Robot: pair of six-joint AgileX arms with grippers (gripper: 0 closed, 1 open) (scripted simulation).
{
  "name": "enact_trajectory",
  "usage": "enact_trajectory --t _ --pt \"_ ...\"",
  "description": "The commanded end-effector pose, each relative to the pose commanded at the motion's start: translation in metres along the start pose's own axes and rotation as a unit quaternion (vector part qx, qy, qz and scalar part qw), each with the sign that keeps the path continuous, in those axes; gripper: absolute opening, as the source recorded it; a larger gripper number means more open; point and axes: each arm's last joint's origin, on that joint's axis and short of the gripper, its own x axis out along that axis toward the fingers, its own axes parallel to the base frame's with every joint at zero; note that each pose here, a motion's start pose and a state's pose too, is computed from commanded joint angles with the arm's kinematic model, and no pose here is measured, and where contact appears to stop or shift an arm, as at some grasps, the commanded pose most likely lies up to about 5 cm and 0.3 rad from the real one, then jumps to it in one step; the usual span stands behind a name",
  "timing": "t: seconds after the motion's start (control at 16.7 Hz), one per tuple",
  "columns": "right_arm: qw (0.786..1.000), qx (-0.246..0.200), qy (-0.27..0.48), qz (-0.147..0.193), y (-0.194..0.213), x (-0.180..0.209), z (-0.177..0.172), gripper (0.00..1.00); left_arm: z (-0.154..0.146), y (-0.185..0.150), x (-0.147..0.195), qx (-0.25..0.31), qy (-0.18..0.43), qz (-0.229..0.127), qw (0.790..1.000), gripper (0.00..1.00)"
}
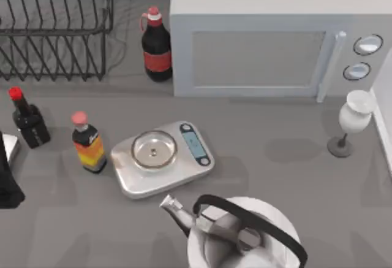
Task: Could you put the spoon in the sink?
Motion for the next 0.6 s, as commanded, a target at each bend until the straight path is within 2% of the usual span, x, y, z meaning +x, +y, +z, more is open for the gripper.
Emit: enact_trajectory --t 0.3,0.48,0.6 --pt "0.999 0.011 0.035 -0.006 -0.001 0.001 0.009 1.0 0.0 0.0 0.0 0.0 0.0 0.0 1.0 1.0" --pt "0.992 0.036 0.121 -0.019 -0.004 0.006 0.024 1.0 0.0 0.0 0.0 0.0 0.0 0.0 1.0 1.0" --pt "0.976 0.059 0.206 -0.035 -0.006 0.016 0.033 1.0 0.0 0.0 0.0 0.0 0.0 0.0 1.0 1.0"
